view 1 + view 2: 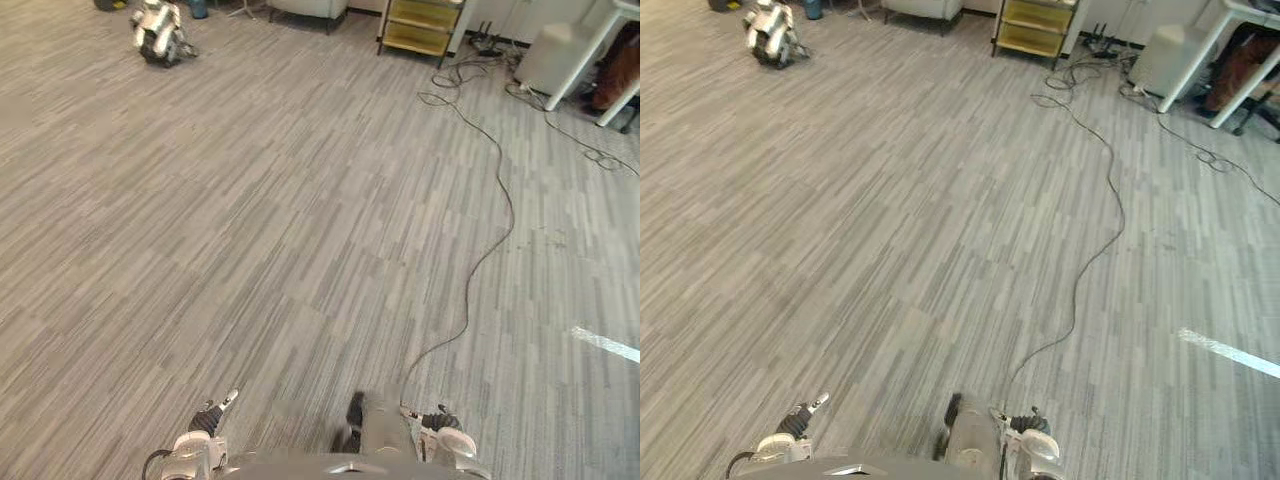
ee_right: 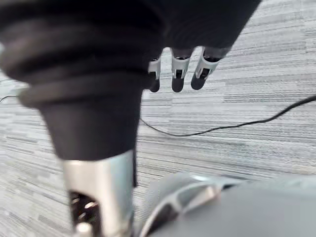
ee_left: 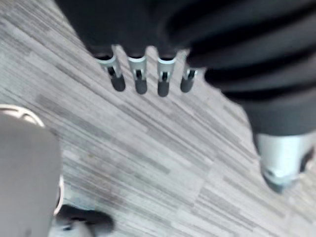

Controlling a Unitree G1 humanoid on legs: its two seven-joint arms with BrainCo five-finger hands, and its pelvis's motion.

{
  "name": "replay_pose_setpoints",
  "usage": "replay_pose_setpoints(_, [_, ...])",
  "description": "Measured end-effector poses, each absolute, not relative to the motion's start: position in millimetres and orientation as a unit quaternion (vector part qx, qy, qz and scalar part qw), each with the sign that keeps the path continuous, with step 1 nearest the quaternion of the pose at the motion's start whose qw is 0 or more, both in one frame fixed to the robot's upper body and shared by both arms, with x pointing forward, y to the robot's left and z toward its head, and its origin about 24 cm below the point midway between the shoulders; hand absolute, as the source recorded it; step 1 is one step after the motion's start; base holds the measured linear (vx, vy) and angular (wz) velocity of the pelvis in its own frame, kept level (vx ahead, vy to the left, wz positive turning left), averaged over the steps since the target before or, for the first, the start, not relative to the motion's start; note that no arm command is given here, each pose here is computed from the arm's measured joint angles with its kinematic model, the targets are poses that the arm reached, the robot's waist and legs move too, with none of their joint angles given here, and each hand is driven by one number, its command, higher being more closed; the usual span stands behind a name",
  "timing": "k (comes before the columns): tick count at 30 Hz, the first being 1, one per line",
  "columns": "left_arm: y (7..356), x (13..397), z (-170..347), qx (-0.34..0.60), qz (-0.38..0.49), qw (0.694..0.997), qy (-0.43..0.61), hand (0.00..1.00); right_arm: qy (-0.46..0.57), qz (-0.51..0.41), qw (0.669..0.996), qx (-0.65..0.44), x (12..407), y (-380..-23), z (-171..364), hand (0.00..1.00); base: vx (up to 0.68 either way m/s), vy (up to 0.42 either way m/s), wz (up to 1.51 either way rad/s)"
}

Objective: Pick up cushions and gather them together orderly.

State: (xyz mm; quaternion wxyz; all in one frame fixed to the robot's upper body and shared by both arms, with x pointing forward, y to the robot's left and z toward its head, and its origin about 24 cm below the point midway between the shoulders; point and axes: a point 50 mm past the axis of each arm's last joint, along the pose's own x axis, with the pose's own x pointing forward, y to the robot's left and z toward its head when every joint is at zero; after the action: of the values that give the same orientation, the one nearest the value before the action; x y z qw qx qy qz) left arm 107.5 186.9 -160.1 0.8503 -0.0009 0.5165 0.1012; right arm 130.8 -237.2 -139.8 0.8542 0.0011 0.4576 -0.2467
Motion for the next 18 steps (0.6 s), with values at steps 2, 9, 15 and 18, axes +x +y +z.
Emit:
replay_pose_setpoints(2, [188,110,-160,0.013,0.091,0.851,0.516,0.00,0.464,-0.235,0.854,-0.006,130,-234,-141,0.00,0.46,-0.210,0.01])
replay_pose_setpoints(9, [175,117,-159,0.016,0.070,0.858,0.509,0.00,0.481,-0.252,0.840,-0.005,124,-244,-144,0.00,0.44,-0.236,-0.18])
replay_pose_setpoints(15, [174,122,-157,0.010,0.072,0.863,0.500,0.00,0.498,-0.269,0.824,0.007,101,-244,-150,0.00,0.45,-0.114,0.02])
replay_pose_setpoints(18, [174,133,-151,0.008,0.074,0.876,0.477,0.00,0.499,-0.277,0.821,0.015,94,-243,-151,0.00,0.43,-0.048,-0.34])
